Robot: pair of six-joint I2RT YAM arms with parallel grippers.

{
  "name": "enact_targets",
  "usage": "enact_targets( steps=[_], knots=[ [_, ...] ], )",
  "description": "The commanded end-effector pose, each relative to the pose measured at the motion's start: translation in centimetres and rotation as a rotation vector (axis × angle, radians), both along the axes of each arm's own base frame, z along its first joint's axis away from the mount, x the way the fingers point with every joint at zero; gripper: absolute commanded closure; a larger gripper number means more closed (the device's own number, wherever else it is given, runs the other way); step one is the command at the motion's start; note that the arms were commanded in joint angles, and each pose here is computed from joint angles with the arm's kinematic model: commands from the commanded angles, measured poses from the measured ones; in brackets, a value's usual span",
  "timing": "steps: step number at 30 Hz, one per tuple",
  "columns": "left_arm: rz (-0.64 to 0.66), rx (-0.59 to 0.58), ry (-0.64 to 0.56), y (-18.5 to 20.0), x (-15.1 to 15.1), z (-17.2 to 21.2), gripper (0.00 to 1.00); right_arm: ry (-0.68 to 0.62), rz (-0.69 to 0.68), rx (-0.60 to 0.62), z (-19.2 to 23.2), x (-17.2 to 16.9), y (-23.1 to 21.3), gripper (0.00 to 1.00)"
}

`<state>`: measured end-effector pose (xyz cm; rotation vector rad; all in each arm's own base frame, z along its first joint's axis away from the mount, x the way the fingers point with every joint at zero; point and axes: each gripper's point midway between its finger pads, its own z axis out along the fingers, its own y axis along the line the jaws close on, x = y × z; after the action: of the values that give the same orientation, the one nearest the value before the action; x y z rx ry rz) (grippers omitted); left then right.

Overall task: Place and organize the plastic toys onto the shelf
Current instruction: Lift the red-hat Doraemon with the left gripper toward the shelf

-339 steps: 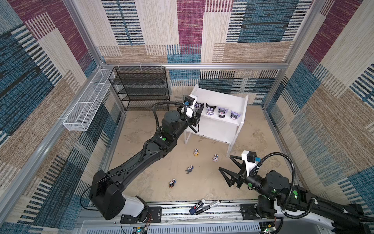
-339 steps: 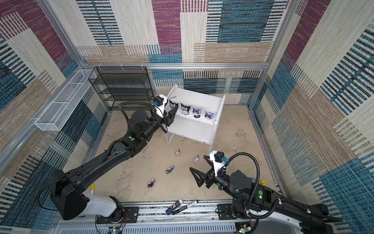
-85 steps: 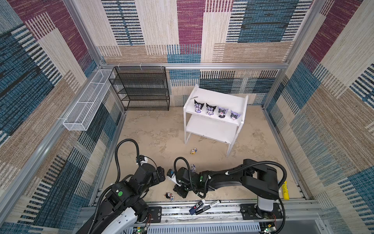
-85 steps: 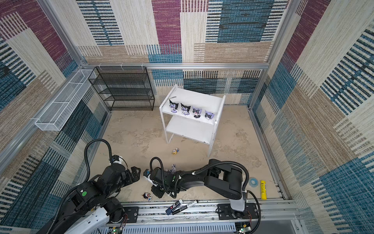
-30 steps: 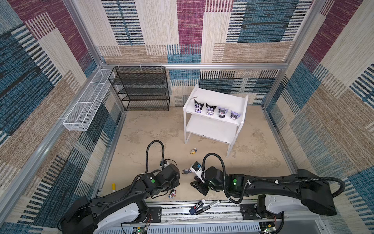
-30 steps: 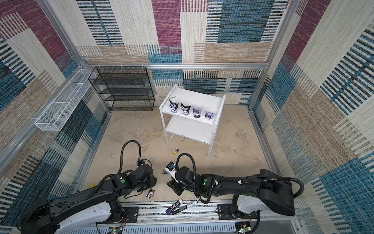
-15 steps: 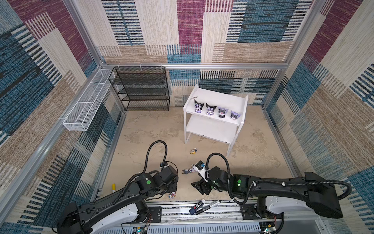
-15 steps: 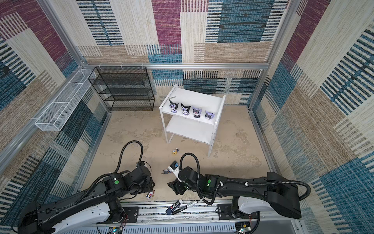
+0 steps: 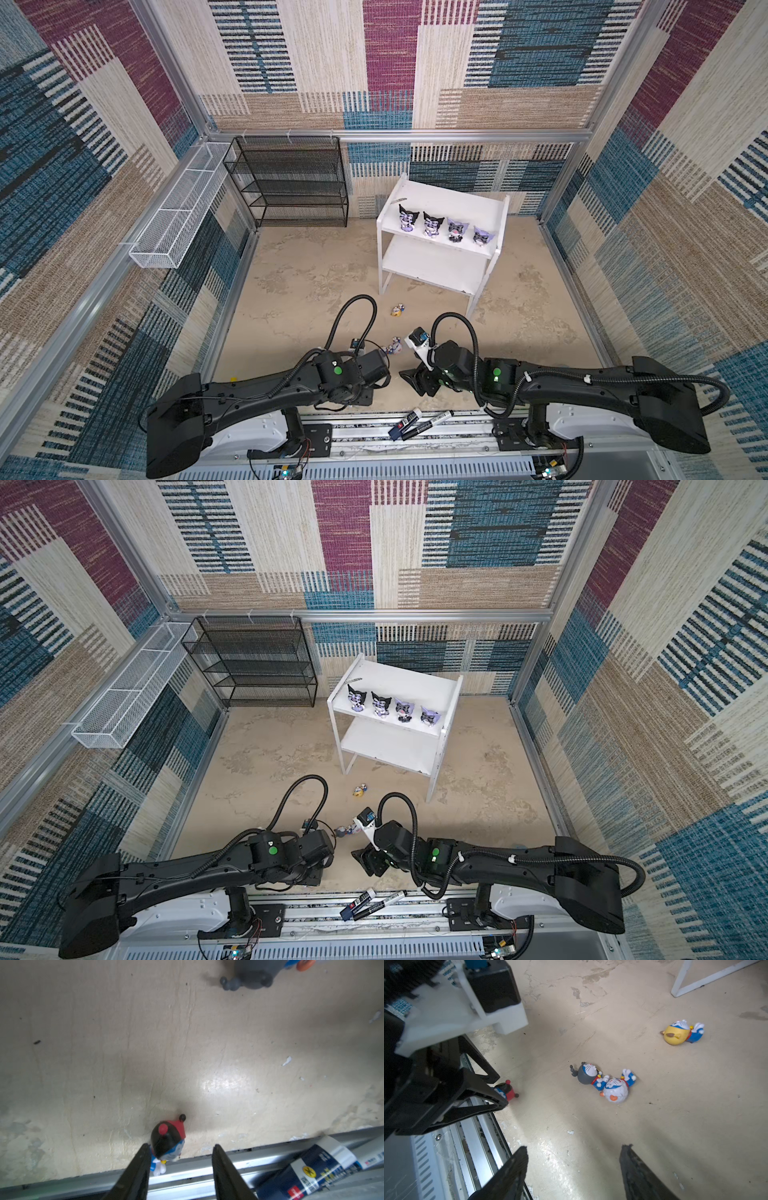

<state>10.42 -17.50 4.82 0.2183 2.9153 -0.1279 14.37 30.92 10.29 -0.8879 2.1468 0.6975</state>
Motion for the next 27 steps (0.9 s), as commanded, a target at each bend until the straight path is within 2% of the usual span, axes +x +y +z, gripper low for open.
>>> enact_targets(
  steps=[1, 7, 14, 16, 20, 23, 27],
  knots=[
    [-0.064, 0.113, -0.035, 0.8, 0.3, 0.0, 0.53, -0.009, -0.026, 0.022, 0.4, 0.5, -0.1, 0.27],
    [-0.111, 0.228, -0.06, 1.0, 0.2, -0.1, 0.55, 0.0, -0.073, 0.026, 0.6, 1.1, -1.0, 0.22],
    [-0.149, 0.289, -0.09, 1.0, 0.0, -0.8, 0.56, 0.032, -0.066, 0.019, 1.0, 0.2, -2.1, 0.13],
    [-0.153, 0.3, -0.095, 1.0, 0.0, -1.0, 0.56, 0.064, -0.039, 0.017, 0.9, -0.7, -2.7, 0.06],
    [-0.153, 0.315, -0.101, 1.1, -0.1, -1.4, 0.57, 0.105, -0.034, 0.03, 1.2, -1.8, -3.9, 0.05],
    [-0.15, 0.318, -0.099, 1.2, -0.1, -1.9, 0.63, 0.105, -0.024, 0.093, 2.6, -2.2, -4.0, 0.03],
    [-0.152, 0.326, -0.1, 1.0, 0.0, -2.6, 0.63, 0.097, -0.04, 0.113, 3.3, -2.1, -4.4, 0.02]
  ],
)
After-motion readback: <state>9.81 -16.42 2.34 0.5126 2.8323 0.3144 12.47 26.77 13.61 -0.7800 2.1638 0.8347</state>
